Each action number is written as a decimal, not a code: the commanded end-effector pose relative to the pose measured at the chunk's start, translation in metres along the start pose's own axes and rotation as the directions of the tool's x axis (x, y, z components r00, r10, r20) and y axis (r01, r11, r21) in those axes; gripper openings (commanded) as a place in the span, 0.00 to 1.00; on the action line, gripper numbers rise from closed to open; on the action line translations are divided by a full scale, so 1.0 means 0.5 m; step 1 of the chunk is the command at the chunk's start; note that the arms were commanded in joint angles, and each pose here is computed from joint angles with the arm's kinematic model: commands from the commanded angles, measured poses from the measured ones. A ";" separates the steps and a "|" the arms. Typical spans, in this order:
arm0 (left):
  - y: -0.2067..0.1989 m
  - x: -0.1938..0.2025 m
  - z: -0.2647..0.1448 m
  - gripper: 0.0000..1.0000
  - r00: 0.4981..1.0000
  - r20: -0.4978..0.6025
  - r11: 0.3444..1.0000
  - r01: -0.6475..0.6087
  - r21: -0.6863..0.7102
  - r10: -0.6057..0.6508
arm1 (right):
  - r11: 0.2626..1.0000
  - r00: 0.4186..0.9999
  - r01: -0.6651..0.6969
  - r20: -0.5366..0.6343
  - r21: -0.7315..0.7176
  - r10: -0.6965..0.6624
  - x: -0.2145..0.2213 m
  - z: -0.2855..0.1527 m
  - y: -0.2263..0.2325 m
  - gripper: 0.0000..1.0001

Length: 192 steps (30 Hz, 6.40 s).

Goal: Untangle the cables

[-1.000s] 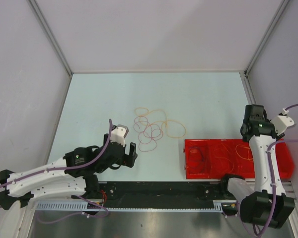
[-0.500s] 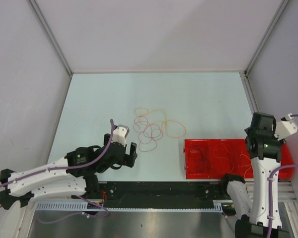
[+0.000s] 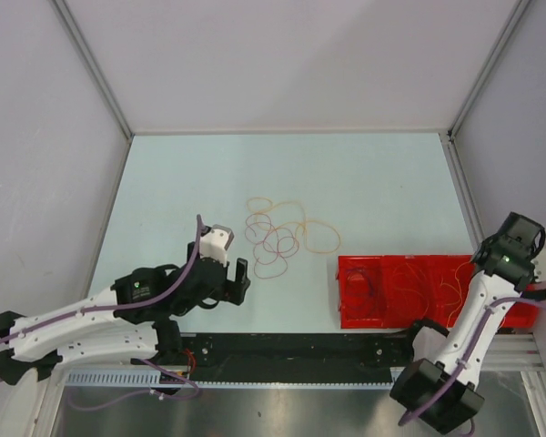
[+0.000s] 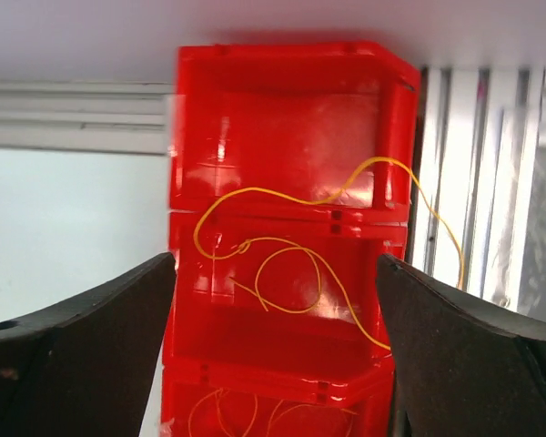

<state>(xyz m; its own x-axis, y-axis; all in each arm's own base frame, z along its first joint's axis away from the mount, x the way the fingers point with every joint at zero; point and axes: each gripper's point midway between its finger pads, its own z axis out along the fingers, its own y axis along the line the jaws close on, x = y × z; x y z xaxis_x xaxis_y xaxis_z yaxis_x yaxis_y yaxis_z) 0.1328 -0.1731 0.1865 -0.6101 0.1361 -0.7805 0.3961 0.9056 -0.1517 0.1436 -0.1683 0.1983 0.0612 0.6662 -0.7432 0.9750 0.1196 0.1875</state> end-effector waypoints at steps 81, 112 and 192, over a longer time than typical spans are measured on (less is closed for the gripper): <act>-0.044 -0.028 0.000 0.91 0.988 0.107 0.983 -0.126 0.132 0.112 | 0.939 0.925 0.133 -0.300 -0.319 -0.233 0.338 0.043 0.184 0.00; -0.024 -0.055 -0.036 0.91 0.982 0.183 0.986 -0.062 0.155 0.033 | 0.963 0.942 0.150 -0.263 -0.223 -0.208 0.280 0.040 0.109 0.00; -0.318 -0.047 0.463 0.48 0.969 -0.246 0.994 0.005 -0.112 -0.032 | 0.592 0.921 0.081 -0.167 -0.802 -0.351 0.177 -0.220 0.248 0.62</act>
<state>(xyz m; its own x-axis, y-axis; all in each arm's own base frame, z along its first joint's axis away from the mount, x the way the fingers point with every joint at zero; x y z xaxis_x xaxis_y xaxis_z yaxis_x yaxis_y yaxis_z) 0.2183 -0.4073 0.0735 -0.8056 0.1996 -0.5578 0.3039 0.9475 -0.0999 0.2433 -0.0142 0.2120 -0.3244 0.7185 -0.6152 0.4491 0.6894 0.5683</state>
